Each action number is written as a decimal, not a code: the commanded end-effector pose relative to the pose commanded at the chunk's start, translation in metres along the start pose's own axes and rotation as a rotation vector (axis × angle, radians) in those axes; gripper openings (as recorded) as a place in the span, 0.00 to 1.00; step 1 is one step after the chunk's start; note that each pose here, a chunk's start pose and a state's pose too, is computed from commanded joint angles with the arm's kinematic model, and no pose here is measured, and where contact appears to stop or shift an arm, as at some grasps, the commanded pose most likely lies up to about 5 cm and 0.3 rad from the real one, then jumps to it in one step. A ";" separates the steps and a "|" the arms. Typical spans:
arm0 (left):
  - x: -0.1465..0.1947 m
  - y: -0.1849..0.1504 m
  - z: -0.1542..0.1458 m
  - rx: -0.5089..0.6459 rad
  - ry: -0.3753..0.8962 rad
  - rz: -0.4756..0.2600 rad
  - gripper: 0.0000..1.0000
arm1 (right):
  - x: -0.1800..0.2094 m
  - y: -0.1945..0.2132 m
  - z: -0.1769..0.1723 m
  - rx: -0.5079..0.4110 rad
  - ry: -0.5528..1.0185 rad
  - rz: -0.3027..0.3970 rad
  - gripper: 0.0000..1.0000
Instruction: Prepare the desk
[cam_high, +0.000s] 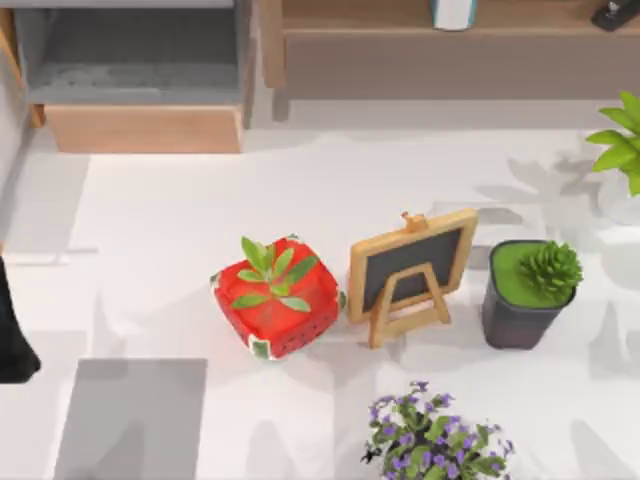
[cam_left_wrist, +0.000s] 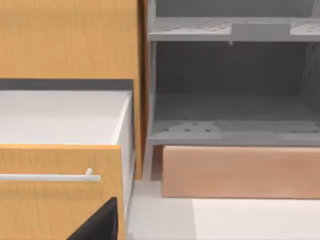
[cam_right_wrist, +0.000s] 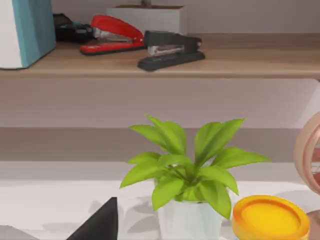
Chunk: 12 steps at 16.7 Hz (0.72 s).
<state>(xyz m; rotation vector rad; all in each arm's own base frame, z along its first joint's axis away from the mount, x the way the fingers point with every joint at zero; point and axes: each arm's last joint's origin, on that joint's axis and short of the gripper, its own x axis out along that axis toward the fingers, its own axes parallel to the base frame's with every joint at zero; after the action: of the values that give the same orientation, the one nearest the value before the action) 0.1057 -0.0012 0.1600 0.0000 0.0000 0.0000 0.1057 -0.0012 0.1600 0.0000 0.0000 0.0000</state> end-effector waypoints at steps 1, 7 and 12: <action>0.000 0.000 0.000 0.000 0.000 0.000 1.00 | 0.000 0.000 0.000 0.000 0.000 0.000 1.00; 0.000 0.002 0.028 0.047 0.106 0.003 1.00 | 0.000 0.000 0.000 0.000 0.000 0.000 1.00; 0.010 0.011 0.107 0.142 0.329 0.024 1.00 | 0.000 0.000 0.000 0.000 0.000 0.000 1.00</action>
<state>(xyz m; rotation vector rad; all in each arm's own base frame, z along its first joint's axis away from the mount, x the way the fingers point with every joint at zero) 0.1157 0.0098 0.2667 0.1425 0.3290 0.0242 0.1057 -0.0012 0.1600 0.0000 0.0000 0.0000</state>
